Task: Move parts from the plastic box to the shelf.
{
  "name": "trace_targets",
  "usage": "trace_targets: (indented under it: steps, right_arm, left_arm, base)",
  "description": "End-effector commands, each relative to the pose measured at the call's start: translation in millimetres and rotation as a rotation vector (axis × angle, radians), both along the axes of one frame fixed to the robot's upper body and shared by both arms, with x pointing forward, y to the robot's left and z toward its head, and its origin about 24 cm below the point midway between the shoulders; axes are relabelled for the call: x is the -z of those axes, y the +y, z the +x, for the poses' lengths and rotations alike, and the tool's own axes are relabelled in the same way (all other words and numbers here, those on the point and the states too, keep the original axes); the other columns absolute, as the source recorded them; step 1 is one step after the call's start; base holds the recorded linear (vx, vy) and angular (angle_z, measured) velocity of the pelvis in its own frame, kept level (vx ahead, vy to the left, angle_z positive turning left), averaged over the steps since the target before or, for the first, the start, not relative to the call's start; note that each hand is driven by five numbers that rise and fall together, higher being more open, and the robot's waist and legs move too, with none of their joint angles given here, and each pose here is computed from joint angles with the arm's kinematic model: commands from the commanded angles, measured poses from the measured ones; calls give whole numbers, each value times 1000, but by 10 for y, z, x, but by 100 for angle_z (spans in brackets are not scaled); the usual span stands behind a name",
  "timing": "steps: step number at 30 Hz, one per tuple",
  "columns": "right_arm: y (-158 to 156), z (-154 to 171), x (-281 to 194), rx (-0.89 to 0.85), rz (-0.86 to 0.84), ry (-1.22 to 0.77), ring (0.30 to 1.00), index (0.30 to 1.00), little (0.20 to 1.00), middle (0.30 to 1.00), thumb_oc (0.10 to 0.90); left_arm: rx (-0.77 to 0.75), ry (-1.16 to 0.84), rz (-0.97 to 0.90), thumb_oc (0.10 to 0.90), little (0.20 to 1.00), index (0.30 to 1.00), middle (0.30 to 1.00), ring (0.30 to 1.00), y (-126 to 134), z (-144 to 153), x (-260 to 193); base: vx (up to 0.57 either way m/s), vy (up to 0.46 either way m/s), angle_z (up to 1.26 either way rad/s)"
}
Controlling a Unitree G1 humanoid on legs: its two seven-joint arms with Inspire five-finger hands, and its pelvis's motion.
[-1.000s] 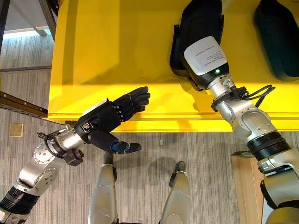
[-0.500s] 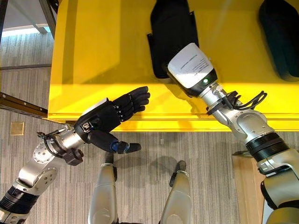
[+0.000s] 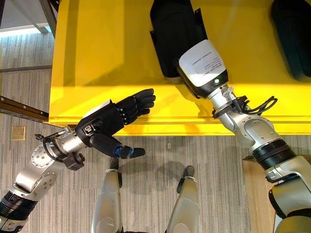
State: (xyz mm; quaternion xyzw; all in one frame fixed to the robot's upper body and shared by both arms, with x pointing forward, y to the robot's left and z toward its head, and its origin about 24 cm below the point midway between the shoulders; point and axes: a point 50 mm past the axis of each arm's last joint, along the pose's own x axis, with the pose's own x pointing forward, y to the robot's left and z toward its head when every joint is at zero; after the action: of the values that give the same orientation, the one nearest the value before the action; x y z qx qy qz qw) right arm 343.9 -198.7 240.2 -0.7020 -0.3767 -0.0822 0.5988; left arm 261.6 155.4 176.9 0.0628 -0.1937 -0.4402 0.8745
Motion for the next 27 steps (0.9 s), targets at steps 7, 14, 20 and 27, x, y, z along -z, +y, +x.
trace_targets:
  steps: [7, 14, 20, 27]
  right_arm:
    - [-182, -28, -689, 68, 326, -222, 300, 300, 300, 300, 400]
    - [-63, -42, -691, 29, 272, -197, 300, 300, 300, 300, 400]
    - [21, -91, -614, 7, 192, -186, 300, 300, 300, 300, 400]
    - [35, -100, -525, 47, 202, -182, 300, 300, 300, 300, 400]
  left_arm:
    - [107, -193, -151, 900, 1000, 1000, 1000, 1000, -216, -107, -362]
    - [108, -191, -162, 900, 1000, 1000, 1000, 1000, -240, -118, -339]
    - [90, -188, -176, 900, 1000, 1000, 1000, 1000, -211, -122, -318]
    - [84, -182, -182, 900, 1000, 1000, 1000, 1000, -206, -131, -301]
  base:
    - [8, 35, -4]
    - [25, 22, 0]
    - [19, 26, 1]
    - [8, 16, 0]
